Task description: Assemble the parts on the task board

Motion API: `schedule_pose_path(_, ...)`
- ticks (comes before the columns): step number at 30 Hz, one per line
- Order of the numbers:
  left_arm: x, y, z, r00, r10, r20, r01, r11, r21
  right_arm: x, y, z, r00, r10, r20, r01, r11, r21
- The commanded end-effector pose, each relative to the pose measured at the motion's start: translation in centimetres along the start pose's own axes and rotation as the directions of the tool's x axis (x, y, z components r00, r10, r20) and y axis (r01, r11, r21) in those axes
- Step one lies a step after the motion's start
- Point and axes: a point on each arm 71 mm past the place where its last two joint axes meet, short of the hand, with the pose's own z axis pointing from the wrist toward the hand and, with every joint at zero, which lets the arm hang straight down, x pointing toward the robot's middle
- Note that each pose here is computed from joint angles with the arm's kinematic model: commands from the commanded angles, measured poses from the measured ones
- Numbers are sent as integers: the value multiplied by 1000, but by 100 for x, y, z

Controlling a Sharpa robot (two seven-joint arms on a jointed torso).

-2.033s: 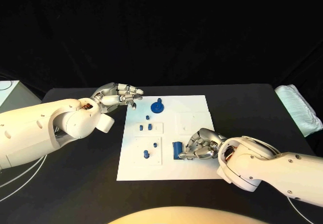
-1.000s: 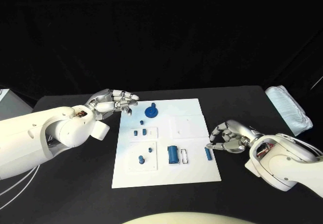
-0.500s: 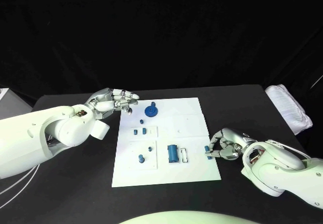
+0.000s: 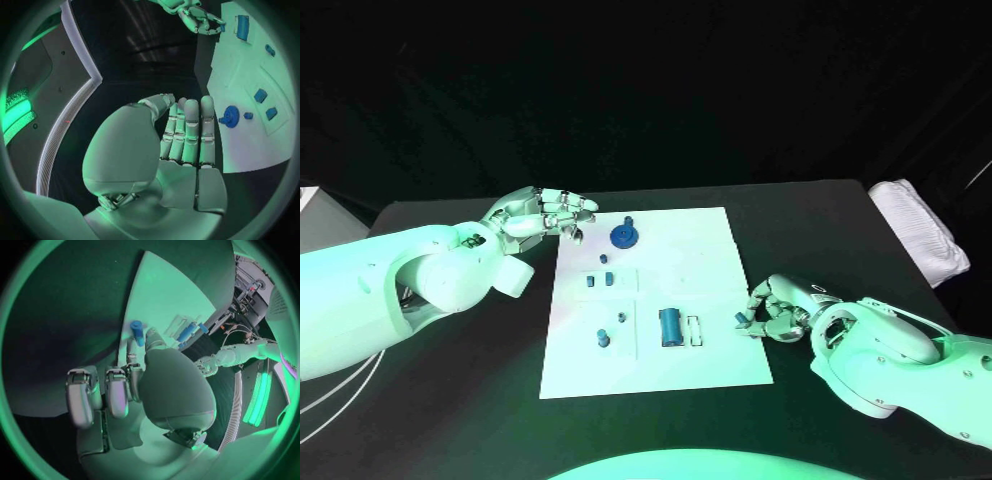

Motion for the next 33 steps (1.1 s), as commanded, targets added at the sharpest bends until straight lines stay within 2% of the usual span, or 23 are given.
schedule_pose_path(1, 26, -14, 1, 1000, -4, -22, 4, 1000, 16, 147, -18, -9, 995, -55, -80, 57, 998, 23)
schedule_pose_path(12, 23, -13, -2, 1000, -4, -21, 4, 1000, 13, 193, 39, -2, 985, -147, -86, 149, 989, 14)
schedule_pose_path(18, 22, -11, -4, 1000, -2, -22, 2, 1000, 11, 191, 90, -11, 985, -157, -66, 158, 987, 7)
schedule_pose_path(24, 20, -10, -4, 1000, -1, -21, 1, 1000, 9, 164, 157, -42, 995, -86, -41, 86, 996, 2)
schedule_pose_path(33, 27, -10, 2, 1000, 0, -22, 0, 1000, 8, 5, 342, -84, 993, 120, -5, -120, 993, -9)
